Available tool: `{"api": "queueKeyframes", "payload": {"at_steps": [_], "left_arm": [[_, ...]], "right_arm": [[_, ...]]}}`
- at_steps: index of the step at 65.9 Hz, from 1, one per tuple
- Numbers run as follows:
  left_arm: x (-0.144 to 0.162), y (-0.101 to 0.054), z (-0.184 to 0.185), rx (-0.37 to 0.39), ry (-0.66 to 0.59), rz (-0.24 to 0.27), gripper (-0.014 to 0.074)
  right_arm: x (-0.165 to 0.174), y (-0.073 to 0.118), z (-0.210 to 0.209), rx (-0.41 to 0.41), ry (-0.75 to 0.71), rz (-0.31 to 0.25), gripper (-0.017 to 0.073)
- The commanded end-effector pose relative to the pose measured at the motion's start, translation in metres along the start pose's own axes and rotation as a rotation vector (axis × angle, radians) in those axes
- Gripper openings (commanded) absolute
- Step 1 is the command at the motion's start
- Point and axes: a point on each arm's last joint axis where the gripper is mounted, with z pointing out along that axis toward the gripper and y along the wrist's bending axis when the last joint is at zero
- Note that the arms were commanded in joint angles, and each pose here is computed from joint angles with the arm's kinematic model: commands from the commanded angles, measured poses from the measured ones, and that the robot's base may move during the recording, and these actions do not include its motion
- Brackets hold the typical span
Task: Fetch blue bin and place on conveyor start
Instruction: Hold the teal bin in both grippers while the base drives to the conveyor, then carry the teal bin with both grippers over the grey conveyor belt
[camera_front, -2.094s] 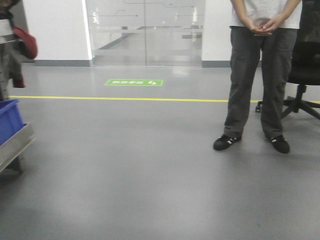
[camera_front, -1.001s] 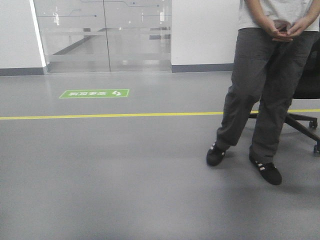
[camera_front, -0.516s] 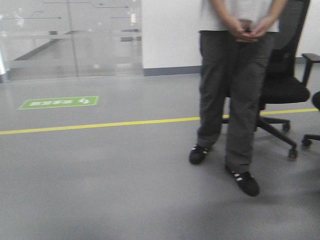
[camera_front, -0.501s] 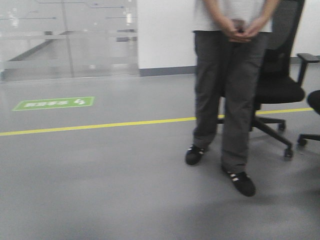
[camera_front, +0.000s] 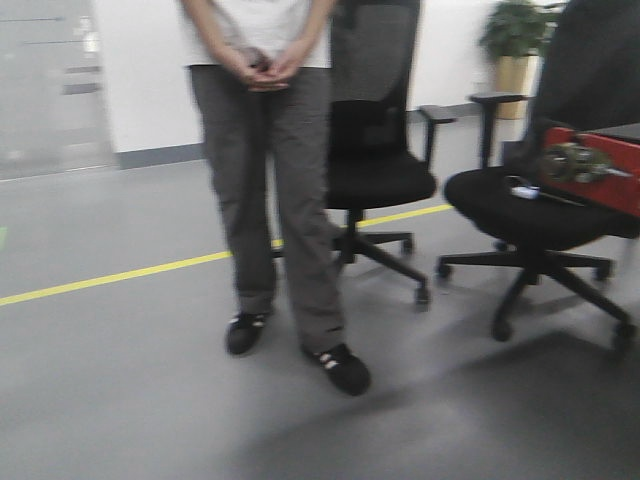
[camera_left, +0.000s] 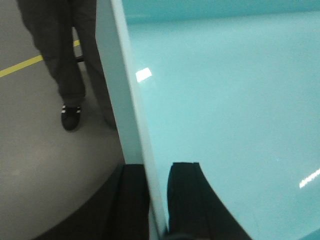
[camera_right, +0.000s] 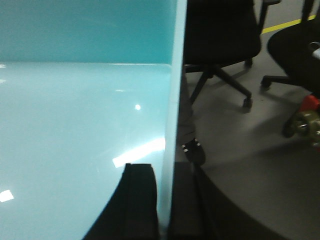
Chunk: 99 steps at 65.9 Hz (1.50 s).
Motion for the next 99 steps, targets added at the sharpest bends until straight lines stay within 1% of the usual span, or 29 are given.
{"api": "queueKeyframes", "payload": {"at_steps": [1,17,99], "left_arm": [[-0.0062,-0.0046,-0.0101,0.042,-0.054,-0.009,-0.0111],[-0.0062,-0.0046,-0.0101,0.042,-0.054,-0.009,-0.0111],[-0.0062,-0.0046,-0.0101,0.042,-0.054,-0.009,-0.0111]], "right_arm": [[-0.0111,-0.0009,-0.0002,0.006,-0.107,-0.023,-0.0151],[-0.0149,-0.0008,-0.0007,0.005,-0.15,-0.023,-0.0151],[-0.0149,-0.0008,-0.0007,0.005,-0.15,-0.023,-0.0151]]}}
